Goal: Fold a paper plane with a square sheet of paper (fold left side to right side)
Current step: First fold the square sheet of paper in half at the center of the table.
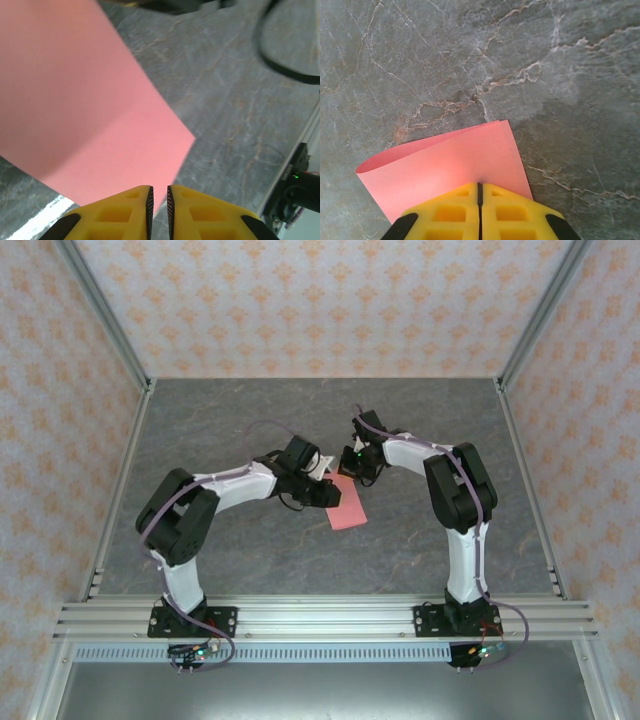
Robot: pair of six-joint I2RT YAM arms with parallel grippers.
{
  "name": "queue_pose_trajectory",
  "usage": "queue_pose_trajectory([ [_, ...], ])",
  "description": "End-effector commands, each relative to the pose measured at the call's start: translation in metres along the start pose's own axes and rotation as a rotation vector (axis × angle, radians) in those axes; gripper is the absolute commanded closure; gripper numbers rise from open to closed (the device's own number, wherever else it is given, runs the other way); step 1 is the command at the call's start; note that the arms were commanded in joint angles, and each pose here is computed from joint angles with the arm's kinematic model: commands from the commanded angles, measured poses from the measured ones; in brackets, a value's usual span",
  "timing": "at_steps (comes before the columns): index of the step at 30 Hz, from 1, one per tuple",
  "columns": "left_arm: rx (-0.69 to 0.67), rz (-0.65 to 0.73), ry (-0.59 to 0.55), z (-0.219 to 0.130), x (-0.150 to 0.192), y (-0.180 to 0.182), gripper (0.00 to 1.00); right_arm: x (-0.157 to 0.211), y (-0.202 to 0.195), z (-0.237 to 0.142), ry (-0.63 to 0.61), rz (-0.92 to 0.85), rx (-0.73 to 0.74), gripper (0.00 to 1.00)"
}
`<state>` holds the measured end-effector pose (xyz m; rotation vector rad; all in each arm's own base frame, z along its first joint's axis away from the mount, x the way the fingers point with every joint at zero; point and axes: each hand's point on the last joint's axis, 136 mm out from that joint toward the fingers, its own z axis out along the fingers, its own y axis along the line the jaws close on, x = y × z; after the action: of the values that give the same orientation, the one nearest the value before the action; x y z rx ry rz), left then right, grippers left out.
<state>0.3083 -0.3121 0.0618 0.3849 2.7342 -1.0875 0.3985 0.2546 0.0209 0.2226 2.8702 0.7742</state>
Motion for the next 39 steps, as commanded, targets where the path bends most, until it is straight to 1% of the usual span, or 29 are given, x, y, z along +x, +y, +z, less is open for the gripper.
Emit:
queue_pose_trajectory([
  [1,-0.005,0.023,-0.007,0.009,-0.009,0.001,0.81,0.022,-0.042,0.021,0.076,0.037,0.147,0.91],
  [3,-0.02,0.018,-0.004,0.013,-0.009,0.006,0.81,0.022,-0.043,0.021,0.078,0.039,0.148,0.91],
  [5,-0.043,-0.003,0.029,0.024,-0.002,0.019,0.81,0.022,-0.042,0.021,0.077,0.036,0.146,0.91],
  [12,-0.094,-0.029,0.084,0.036,0.021,0.043,0.82,0.022,-0.042,0.021,0.077,0.037,0.147,0.91],
  [23,-0.1,0.02,0.165,0.032,0.069,0.043,0.82,0.024,-0.046,0.022,0.083,0.042,0.162,0.91],
  [24,-0.09,0.039,0.151,0.027,0.068,0.036,0.82,0.024,-0.045,0.022,0.082,0.04,0.162,0.91],
  [27,-0.076,0.054,0.154,0.026,0.075,0.032,0.82,0.024,-0.046,0.022,0.082,0.042,0.163,0.91],
  [39,-0.048,0.079,0.188,0.025,0.097,0.021,0.82,0.025,-0.047,0.023,0.085,0.042,0.167,0.91],
])
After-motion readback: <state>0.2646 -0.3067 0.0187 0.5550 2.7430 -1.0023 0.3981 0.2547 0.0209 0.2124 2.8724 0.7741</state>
